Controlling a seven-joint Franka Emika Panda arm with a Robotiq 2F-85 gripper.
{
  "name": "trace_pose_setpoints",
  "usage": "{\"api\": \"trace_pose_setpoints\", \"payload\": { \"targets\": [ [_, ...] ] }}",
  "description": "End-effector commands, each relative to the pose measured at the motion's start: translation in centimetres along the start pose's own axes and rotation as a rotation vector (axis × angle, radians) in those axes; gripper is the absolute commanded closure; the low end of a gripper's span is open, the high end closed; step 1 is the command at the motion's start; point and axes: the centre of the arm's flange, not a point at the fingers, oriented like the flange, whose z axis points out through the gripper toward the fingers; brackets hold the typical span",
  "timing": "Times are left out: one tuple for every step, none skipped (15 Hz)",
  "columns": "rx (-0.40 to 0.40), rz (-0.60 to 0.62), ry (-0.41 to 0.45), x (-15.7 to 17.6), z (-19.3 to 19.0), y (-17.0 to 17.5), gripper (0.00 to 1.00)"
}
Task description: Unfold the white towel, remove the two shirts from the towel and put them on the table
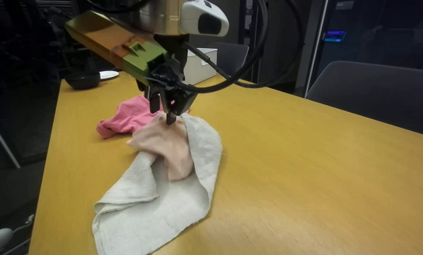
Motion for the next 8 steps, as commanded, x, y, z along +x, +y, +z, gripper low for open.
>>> {"api": "trace_pose_setpoints", "payload": {
  "targets": [
    [-0.050,-0.031,-0.062,0.1,-1.5,-1.2,0.20],
    [-0.064,-0.041,-0.079,0.0,-2.0,-1.6,0.13],
    [-0.072,-0.058,-0.091,-0.1,-2.8,-2.0,0.05],
    [-0.087,-0.071,-0.098,-0.1,-3.4,-2.3,0.01],
    [-0.098,-0.084,-0.102,-0.1,-4.2,-2.7,0.00],
    [-0.106,-0.102,-0.102,-0.1,-5.0,-3.2,0.00],
    [-0.112,-0.113,-0.100,0.0,-5.6,-3.7,0.00],
    [-0.111,-0.131,-0.100,0.0,-6.3,-4.1,0.00]
  ]
}}
